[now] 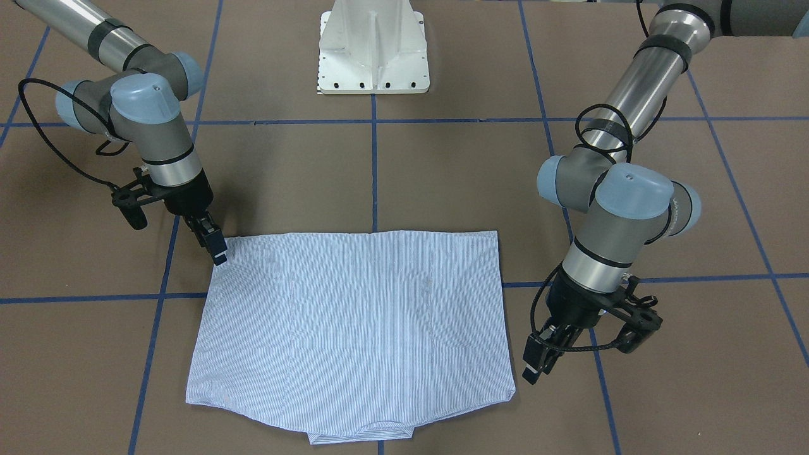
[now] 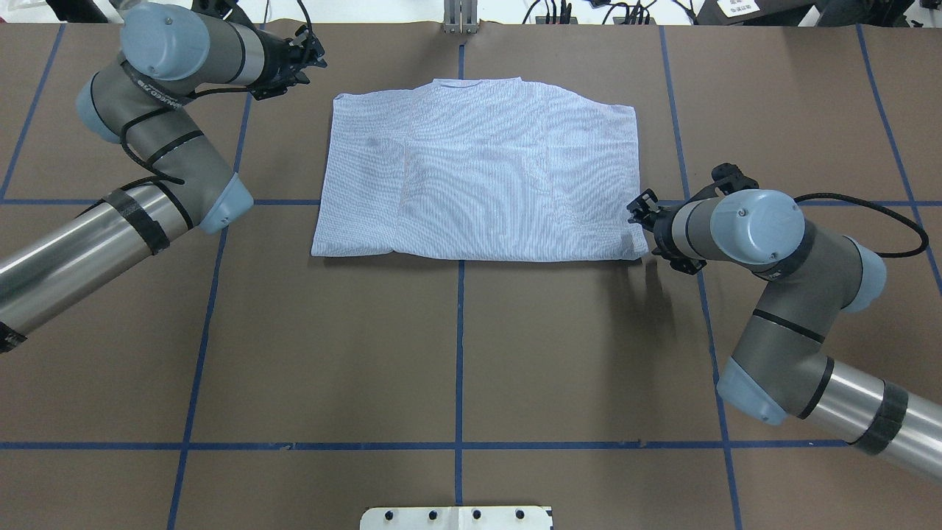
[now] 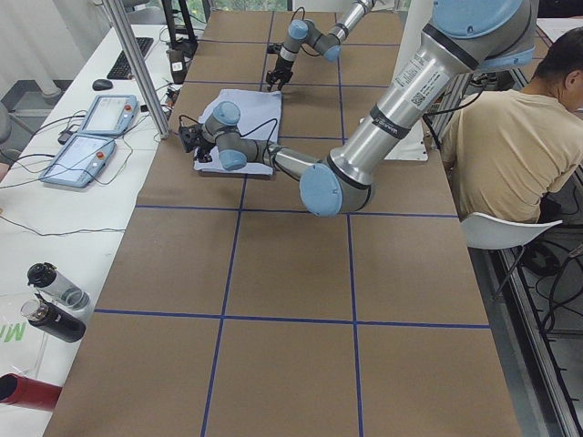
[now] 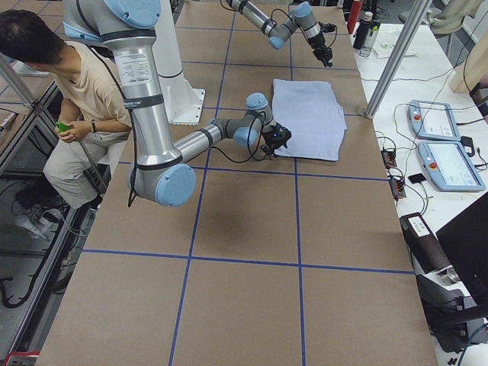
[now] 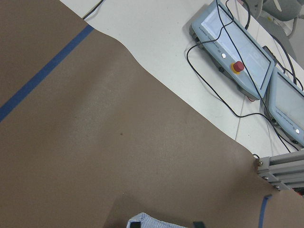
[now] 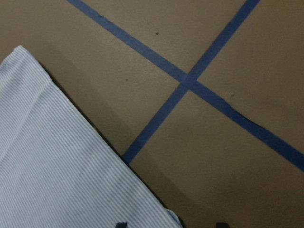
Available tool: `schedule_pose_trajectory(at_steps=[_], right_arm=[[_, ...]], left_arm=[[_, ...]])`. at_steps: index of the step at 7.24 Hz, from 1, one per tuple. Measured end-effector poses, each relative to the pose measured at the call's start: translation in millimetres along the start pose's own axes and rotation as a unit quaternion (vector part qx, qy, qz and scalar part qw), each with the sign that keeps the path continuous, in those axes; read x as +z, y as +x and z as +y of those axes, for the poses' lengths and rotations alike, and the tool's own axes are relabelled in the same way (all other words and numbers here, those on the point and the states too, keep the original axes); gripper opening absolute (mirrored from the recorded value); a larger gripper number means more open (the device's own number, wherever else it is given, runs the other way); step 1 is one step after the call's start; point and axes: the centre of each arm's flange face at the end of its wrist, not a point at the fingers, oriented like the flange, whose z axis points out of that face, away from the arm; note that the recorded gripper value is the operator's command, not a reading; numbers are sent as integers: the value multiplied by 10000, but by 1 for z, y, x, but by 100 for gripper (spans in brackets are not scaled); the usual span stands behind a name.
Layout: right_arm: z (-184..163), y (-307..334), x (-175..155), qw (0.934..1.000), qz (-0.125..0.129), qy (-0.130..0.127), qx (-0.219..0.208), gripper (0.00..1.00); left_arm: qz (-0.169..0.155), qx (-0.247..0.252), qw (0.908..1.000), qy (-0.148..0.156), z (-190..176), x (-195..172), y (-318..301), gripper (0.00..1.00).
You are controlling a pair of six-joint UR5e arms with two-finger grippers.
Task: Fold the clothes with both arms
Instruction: 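Move the right gripper to the folded shirt's corner nearest it and grasp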
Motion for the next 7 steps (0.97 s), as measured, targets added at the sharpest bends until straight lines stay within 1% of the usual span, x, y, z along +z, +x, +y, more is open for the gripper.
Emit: schedule_pose_trajectory(at_steps=[1, 2, 3, 4, 7], right_arm=[[4, 6, 1, 10000, 30, -13, -28, 76], [8, 9, 2, 10000, 41, -13, -56, 72], [14, 11, 3, 10000, 38, 1, -72, 54], [18, 12, 5, 10000, 35, 12, -55, 1], [24, 14, 4, 10000, 22, 0, 72, 0]], left_arm=[[-1, 0, 10000, 0, 0, 0, 0, 47], [-2, 1, 10000, 1, 0, 0, 0, 47], [-2, 0, 10000, 4, 0, 0, 0, 47], [-2, 0, 10000, 6, 0, 0, 0, 47], [-3, 0, 10000, 7, 0, 0, -1, 47]])
